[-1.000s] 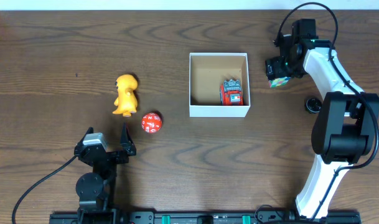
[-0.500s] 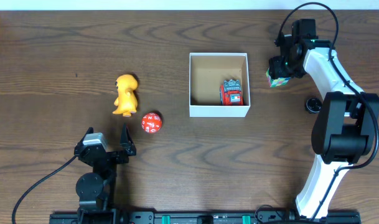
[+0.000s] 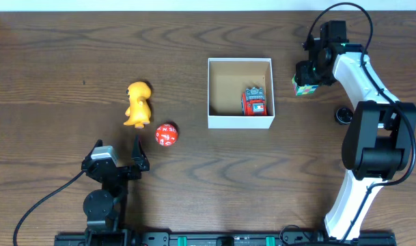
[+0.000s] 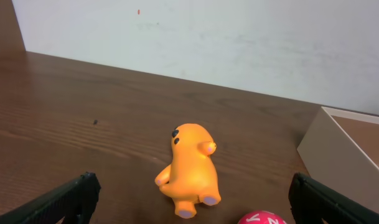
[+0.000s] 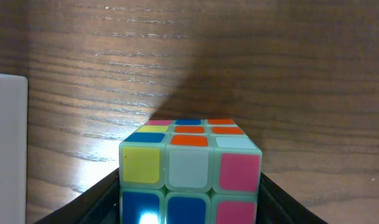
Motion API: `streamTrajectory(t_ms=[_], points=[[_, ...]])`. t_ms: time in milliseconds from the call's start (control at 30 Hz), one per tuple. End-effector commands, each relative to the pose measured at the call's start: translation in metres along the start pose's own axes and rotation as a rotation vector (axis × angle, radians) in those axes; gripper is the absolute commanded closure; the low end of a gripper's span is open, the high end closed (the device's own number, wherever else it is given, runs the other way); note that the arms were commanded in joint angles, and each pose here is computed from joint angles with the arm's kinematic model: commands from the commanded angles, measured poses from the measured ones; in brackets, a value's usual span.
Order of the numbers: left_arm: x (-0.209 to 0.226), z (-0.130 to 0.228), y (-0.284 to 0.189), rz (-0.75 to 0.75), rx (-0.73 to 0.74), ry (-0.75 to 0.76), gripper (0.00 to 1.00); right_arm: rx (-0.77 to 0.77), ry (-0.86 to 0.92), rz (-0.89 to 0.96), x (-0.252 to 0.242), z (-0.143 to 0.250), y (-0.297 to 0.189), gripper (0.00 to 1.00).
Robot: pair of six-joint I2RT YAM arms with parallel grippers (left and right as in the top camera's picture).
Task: Pack container
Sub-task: 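Lift the Rubik's cube and carry it over the box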
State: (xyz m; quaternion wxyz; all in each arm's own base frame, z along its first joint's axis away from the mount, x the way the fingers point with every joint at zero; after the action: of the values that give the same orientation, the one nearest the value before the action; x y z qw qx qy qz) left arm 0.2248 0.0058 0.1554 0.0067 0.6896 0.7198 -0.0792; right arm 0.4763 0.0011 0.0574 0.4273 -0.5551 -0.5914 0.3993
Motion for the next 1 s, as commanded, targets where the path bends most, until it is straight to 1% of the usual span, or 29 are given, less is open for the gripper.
streamTrajectory(t_ms=[0, 267, 533, 733, 967], points=[[0.003, 0.016, 0.001, -0.013, 0.050, -0.003, 0.02, -0.026, 0.020, -0.015, 0.011, -0.008, -0.010, 0.50], [0.003, 0.016, 0.001, -0.013, 0.050, -0.003, 0.02, -0.135, -0.022, -0.026, 0.031, -0.036, -0.047, 0.51], [0.003, 0.016, 0.001, -0.013, 0.050, -0.003, 0.02, -0.310, -0.076, 0.043, 0.054, -0.074, -0.108, 0.51], [0.003, 0.016, 0.001, -0.013, 0.050, -0.003, 0.02, -0.423, -0.136, 0.022, 0.093, -0.095, -0.148, 0.52], [0.003, 0.016, 0.001, -0.013, 0.050, -0.003, 0.02, -0.467, -0.213, 0.013, 0.142, -0.094, -0.162, 0.51]])
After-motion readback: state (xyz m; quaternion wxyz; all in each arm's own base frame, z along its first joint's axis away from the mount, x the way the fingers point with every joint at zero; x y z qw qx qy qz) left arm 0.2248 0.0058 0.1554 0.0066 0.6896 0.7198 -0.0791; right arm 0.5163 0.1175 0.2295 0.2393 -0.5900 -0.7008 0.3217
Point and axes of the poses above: each gripper's point midway between its finger pads, its own y axis out along the fingers, its own x axis along the line the jaws close on, z = x × y, the point moved 2 cm from there along -y, back along the fingers, and after that the axes turned 3 degrees about y, right-handed, at the moved point
